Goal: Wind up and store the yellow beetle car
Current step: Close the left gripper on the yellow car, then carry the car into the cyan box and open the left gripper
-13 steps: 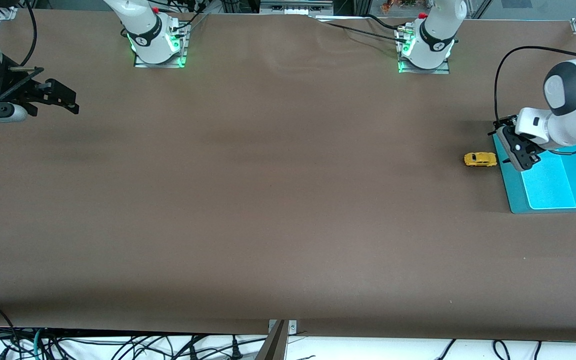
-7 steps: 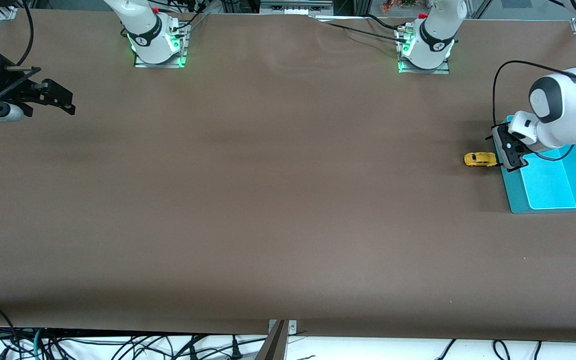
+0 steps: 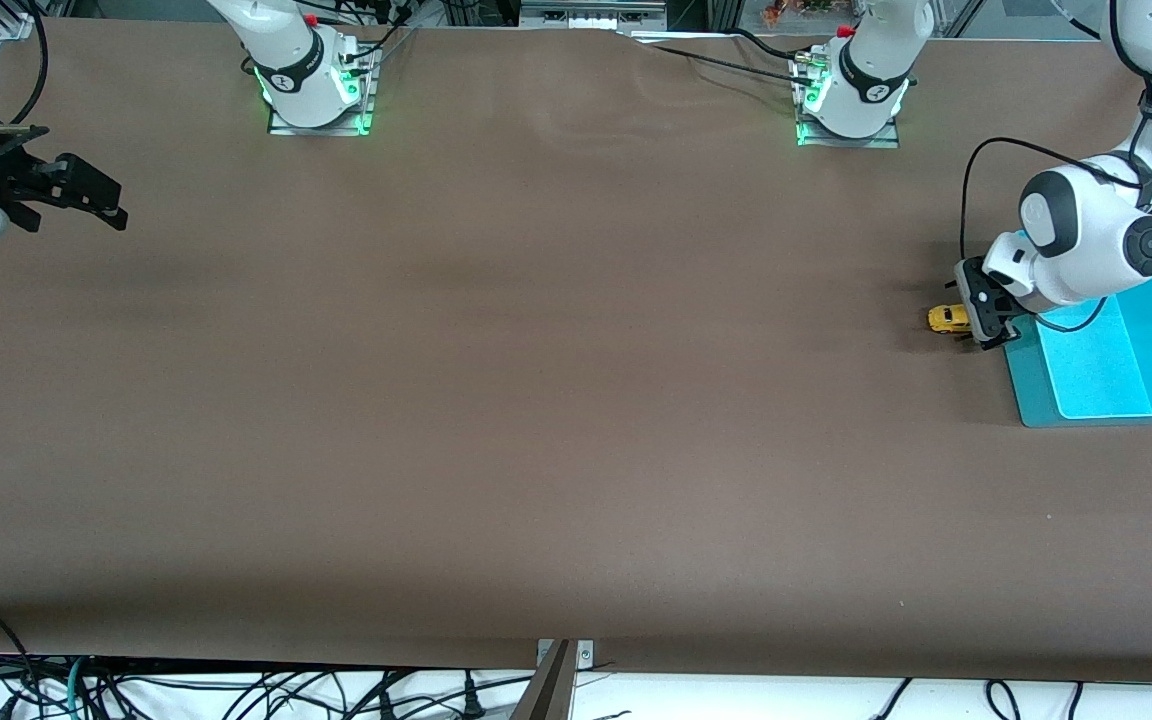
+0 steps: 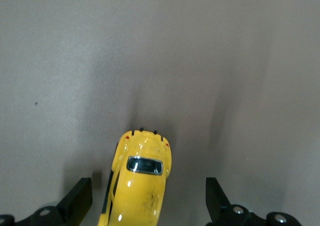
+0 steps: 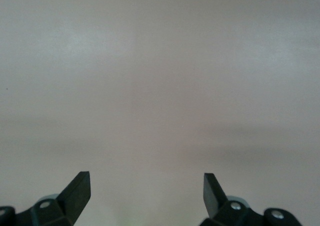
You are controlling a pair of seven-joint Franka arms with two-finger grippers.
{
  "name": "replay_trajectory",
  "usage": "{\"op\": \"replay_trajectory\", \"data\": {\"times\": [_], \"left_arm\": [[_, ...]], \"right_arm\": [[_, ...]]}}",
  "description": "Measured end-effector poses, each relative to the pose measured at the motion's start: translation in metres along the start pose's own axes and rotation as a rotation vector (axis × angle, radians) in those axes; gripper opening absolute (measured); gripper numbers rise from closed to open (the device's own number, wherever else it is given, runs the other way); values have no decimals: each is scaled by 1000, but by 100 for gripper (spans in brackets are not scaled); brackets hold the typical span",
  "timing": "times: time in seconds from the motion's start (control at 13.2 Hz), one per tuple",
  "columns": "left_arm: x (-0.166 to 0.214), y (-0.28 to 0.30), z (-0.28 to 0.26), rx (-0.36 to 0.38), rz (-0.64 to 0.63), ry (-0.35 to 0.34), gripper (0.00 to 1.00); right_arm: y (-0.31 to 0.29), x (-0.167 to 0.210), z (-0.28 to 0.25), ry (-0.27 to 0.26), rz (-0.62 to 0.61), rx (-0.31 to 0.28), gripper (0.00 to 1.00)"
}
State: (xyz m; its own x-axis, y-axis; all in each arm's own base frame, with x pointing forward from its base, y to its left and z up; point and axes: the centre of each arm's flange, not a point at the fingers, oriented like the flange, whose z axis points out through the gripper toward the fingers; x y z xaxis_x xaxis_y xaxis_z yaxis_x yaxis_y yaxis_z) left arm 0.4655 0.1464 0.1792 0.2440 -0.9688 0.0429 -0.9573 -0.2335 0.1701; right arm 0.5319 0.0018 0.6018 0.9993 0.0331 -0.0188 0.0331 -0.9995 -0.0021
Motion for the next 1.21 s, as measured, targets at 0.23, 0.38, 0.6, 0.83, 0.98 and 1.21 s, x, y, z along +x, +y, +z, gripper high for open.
{"op": "replay_trajectory", "data": {"times": [0.23,0.38,0.6,0.83,0.98,1.21], "left_arm": [[-10,0,12,6,37,9,94],[-13,-3,10,23,54,13,70],[1,-9,1,42,87,14,50],[23,-12,-21,51,133,17,50],[48,-17,-55,21,152,31,50],[66,-36,-130,-54,126,36,50]], "right_arm": [[5,2,4,-8,8,2,100],[5,2,4,-8,8,3,100],[5,2,4,-8,8,3,100],[5,2,5,-8,8,3,100],[5,2,5,-8,8,3,100],[5,2,5,-8,9,3,100]]}}
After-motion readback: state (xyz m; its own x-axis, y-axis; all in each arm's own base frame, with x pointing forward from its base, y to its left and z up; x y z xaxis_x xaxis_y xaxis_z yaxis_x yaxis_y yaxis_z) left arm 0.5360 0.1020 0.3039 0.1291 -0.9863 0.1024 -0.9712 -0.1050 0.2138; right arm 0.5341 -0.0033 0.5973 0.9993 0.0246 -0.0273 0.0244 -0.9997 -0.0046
